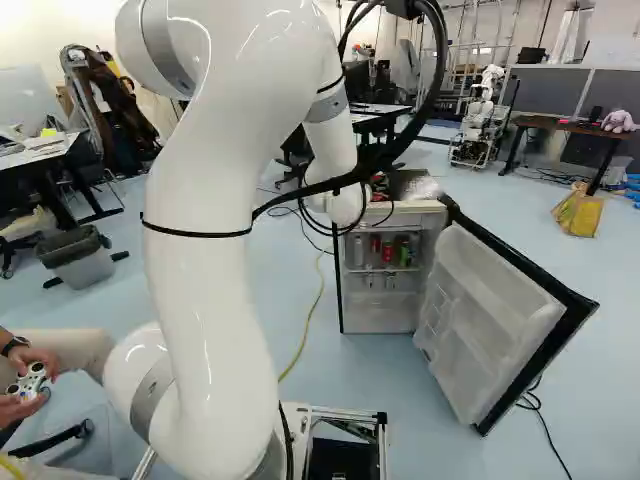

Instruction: Grab a drink from the fridge

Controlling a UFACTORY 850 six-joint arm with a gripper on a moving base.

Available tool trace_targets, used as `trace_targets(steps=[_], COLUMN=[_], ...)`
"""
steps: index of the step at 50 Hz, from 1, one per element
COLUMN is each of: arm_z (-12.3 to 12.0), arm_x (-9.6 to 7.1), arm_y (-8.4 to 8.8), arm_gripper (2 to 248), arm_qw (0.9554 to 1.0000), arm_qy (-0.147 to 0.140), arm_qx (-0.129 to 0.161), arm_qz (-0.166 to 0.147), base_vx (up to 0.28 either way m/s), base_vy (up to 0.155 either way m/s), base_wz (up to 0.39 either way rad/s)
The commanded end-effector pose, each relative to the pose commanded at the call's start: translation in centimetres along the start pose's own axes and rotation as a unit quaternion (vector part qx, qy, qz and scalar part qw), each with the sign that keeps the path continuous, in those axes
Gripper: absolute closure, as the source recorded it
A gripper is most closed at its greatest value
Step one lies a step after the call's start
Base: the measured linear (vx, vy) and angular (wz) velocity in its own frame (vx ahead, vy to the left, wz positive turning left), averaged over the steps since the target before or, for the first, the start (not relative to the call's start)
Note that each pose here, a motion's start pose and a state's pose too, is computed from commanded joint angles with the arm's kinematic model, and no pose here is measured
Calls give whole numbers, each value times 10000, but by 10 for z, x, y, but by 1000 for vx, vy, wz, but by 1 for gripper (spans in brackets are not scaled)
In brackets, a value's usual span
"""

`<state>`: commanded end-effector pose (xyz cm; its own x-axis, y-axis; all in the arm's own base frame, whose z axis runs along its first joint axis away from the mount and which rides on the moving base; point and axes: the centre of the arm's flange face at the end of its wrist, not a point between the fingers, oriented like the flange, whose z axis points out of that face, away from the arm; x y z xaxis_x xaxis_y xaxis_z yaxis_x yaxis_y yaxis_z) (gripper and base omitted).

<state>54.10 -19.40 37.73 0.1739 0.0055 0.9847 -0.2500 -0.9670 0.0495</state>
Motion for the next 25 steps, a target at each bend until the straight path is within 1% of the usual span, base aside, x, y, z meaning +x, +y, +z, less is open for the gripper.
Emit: trace_targets(steps=[7,8,12,13,18,19,23,24,25], arm_z=[0,0,0,0,0,0,0,0,0], arm_x=[0,0,0,0,0,0,0,0,0], arm_y=[0,0,0,0,0,0,0,0,0], arm_gripper=[162,141,141,108,108,73,73,37,37], arm_qw=[10000,10000,10000,10000,10000,10000,10000,10000,10000], arm_qy=[0,0,0,0,0,0,0,-1,-1], arm_qx=[0,0,0,0,0,0,0,0,-1], arm_qz=[0,0,0,0,0,0,0,0,0], base_vx=[0,0,0,0,0,0,0,0,0], base_vy=[0,0,0,0,0,0,0,0,0], base_wz=[0,0,0,0,0,0,0,0,0])
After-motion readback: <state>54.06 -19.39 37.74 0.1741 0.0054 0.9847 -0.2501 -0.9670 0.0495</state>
